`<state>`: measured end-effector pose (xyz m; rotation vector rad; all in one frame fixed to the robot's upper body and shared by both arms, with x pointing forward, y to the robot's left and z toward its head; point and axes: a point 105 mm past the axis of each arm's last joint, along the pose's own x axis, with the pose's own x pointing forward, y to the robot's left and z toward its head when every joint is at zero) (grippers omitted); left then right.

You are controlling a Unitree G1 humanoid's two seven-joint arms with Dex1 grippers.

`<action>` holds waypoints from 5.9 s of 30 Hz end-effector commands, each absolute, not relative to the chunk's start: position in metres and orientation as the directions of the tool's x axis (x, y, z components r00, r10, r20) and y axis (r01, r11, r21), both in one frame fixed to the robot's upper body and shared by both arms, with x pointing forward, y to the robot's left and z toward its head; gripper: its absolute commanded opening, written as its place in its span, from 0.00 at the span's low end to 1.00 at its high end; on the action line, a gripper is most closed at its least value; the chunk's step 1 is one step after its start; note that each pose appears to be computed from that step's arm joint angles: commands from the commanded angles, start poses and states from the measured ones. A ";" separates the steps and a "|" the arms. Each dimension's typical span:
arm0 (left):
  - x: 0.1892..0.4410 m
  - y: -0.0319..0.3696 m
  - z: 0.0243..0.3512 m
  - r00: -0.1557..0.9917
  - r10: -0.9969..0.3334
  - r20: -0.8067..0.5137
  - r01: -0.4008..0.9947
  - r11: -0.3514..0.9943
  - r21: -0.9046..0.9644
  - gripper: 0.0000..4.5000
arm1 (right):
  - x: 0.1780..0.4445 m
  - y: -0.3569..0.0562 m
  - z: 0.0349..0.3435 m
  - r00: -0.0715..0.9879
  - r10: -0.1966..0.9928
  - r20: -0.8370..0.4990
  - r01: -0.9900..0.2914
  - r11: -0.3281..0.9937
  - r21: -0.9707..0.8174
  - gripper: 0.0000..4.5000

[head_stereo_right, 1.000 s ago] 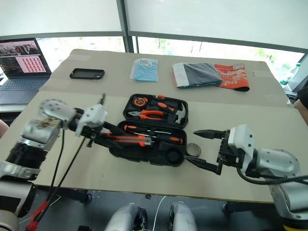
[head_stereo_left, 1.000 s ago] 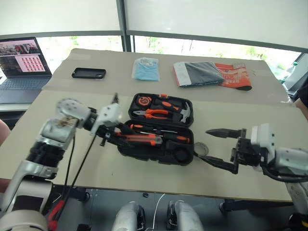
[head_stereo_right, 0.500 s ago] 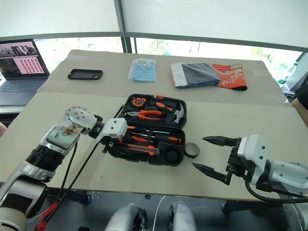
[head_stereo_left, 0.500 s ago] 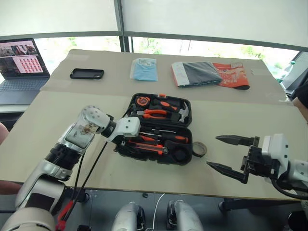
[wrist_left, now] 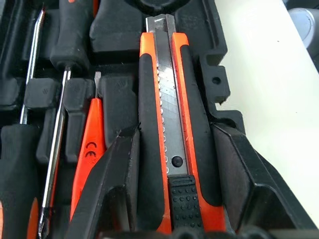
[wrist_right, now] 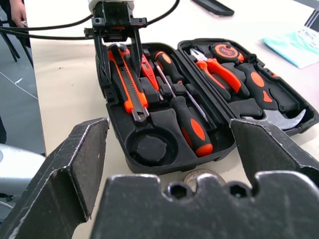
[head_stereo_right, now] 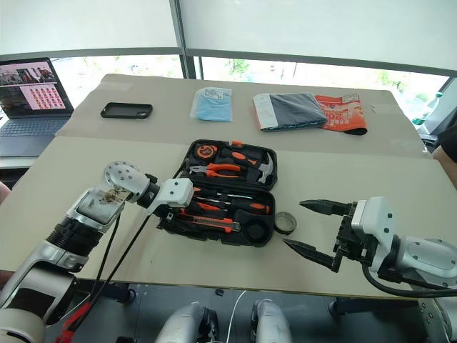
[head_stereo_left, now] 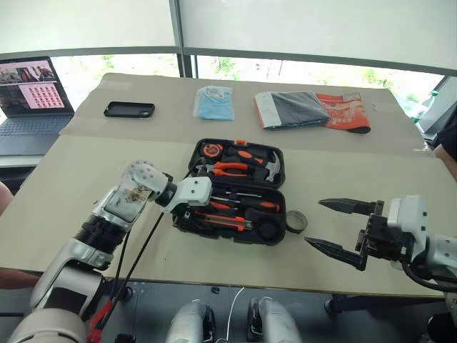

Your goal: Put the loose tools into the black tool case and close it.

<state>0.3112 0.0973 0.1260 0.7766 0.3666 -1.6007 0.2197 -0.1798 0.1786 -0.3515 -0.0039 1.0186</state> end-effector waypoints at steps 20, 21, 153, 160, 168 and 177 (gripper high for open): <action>0.315 0.094 0.146 0.008 -0.826 -0.564 0.958 -0.156 0.242 0.37 | 0.224 -0.171 0.187 0.524 0.843 -0.123 -0.827 0.469 -0.309 1.00; 0.313 0.094 0.143 -0.006 -0.817 -0.576 0.956 -0.173 0.236 0.37 | 0.224 -0.171 0.187 0.524 0.843 -0.123 -0.827 0.469 -0.308 1.00; 0.267 0.163 0.155 0.118 -0.990 -0.076 0.970 0.099 0.222 0.99 | 0.226 -0.224 0.128 0.555 0.688 -0.467 -0.832 0.451 -0.324 1.00; 0.267 0.144 0.156 0.086 -0.995 -0.047 0.973 0.074 0.221 0.99 | 0.253 -0.196 0.125 0.464 0.685 -0.562 -0.886 0.340 -0.316 1.00; 0.266 0.140 0.151 0.077 -0.996 -0.052 0.976 0.065 0.207 1.00 | 0.275 -0.177 0.113 0.400 0.672 -0.623 -0.912 0.224 -0.344 0.83; 0.264 0.135 0.146 0.038 -0.997 -0.065 0.978 0.024 0.206 1.00 | 0.286 -0.180 0.113 0.402 0.652 -0.643 -0.911 0.216 -0.350 0.17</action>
